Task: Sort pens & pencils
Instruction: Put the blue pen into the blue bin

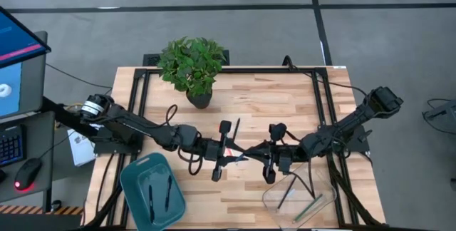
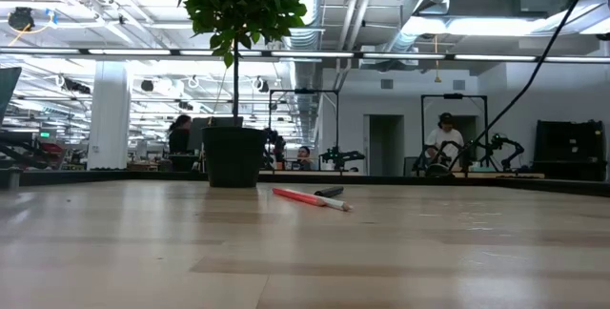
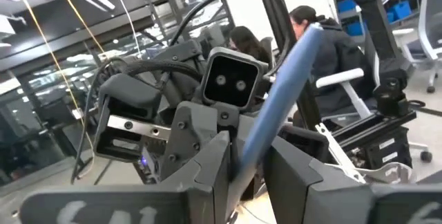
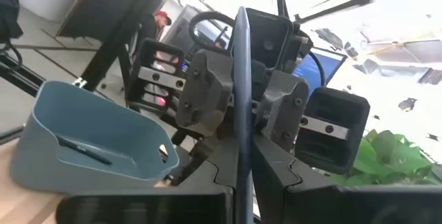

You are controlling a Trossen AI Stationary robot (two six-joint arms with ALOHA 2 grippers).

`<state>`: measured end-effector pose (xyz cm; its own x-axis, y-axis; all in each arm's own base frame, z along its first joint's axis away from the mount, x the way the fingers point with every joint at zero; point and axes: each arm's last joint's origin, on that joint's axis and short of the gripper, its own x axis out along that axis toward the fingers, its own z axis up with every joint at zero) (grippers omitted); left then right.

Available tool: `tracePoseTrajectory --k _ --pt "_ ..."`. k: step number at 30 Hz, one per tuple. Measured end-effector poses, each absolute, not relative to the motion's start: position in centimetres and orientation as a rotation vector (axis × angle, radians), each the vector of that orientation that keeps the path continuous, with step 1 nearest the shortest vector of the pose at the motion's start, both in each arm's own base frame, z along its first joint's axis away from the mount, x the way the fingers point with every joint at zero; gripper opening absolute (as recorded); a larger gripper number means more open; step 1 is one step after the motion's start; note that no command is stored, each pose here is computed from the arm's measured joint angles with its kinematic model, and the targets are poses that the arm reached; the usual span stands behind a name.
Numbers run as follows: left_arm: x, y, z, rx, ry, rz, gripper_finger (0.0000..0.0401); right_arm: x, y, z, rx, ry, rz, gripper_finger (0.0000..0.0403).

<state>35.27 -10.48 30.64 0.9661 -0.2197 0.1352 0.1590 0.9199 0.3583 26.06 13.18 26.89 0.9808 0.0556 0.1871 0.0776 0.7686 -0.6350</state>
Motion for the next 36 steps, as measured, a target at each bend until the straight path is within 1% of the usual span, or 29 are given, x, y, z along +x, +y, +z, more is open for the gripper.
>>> tracePoseTrajectory --k 3,5,11,16,19,21,27,32,36 --pt "35.23 -10.55 30.63 0.355 -0.171 -0.198 0.0069 26.07 13.15 26.91 -0.694 -0.201 -0.013 0.0045" --pt "35.22 -10.55 30.65 0.359 -0.173 -0.198 0.0062 26.07 13.15 26.91 -0.694 -0.202 -0.012 0.0044" --pt "35.21 -10.53 30.68 0.374 -0.177 -0.196 0.0018 26.06 13.18 26.91 -0.694 -0.205 -0.006 0.0037" --pt "35.19 -10.53 30.71 0.379 -0.182 -0.196 0.0017 26.05 13.17 26.94 -0.694 -0.206 -0.007 0.0016" --pt "35.19 -10.53 30.7 0.383 -0.183 -0.196 0.0018 26.05 13.17 26.94 -0.694 -0.206 -0.007 0.0013" --pt "35.19 -10.55 30.71 0.395 -0.185 -0.195 0.0018 26.05 13.17 26.94 -0.694 -0.206 -0.008 0.002" --pt "35.19 -10.54 30.67 0.399 -0.182 -0.197 0.0018 26.08 13.19 26.83 -0.701 -0.19 -0.006 0.0059" --pt "35.22 -10.56 30.53 0.401 -0.171 -0.199 0.0018 25.99 13.41 26.64 -0.71 -0.168 -0.006 0.0064" --pt "35.24 -10.47 30.51 0.402 -0.164 -0.173 0.0018 25.53 13.96 26.56 -0.749 -0.119 -0.089 0.0065"
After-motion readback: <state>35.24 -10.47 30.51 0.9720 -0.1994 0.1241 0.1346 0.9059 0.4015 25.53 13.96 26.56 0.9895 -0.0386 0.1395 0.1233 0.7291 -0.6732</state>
